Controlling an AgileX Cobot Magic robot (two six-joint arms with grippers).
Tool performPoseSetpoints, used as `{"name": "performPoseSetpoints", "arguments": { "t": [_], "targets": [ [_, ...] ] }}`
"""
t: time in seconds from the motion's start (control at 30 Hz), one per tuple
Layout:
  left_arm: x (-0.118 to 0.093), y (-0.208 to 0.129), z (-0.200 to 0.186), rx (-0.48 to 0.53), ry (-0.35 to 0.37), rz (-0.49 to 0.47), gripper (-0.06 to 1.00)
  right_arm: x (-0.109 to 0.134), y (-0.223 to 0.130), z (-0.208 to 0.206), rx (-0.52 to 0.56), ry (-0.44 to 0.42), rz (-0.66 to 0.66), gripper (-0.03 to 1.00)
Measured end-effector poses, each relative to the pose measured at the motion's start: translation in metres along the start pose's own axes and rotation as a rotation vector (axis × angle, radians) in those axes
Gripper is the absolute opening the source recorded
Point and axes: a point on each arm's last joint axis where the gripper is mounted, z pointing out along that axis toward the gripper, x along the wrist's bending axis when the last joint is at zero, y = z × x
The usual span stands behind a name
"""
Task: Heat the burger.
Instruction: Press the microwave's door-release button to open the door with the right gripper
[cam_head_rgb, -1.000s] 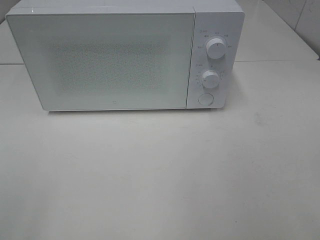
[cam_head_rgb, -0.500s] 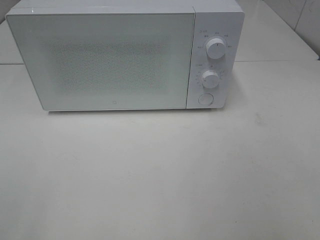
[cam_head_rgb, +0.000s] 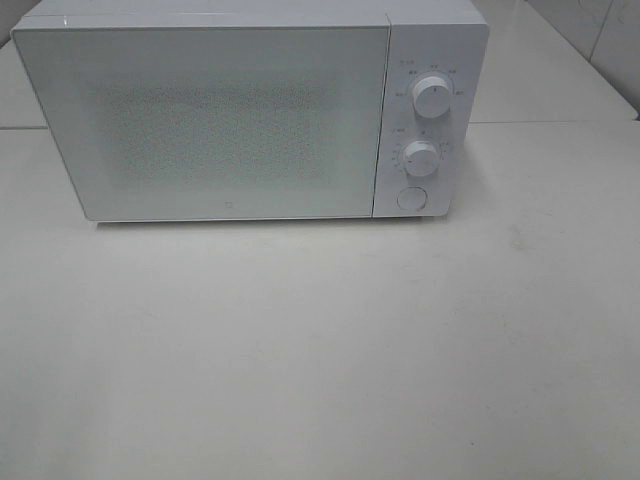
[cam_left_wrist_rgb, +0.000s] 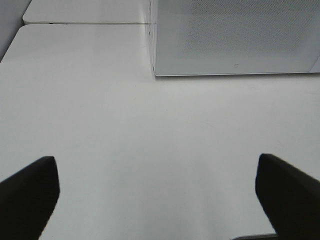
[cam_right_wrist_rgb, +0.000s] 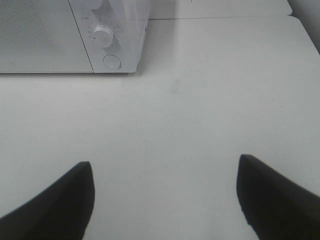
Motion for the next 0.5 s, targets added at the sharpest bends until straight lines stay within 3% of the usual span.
{"name": "performPoseSetpoints", "arguments": {
  "t": [0.5],
  "targets": [
    [0.0, 0.0, 0.0, 0.0, 0.0, 0.0, 0.99, -0.0004, -0.0013, -0.0007, -0.005, -0.006, -0.01, 0.76]
  ]
}}
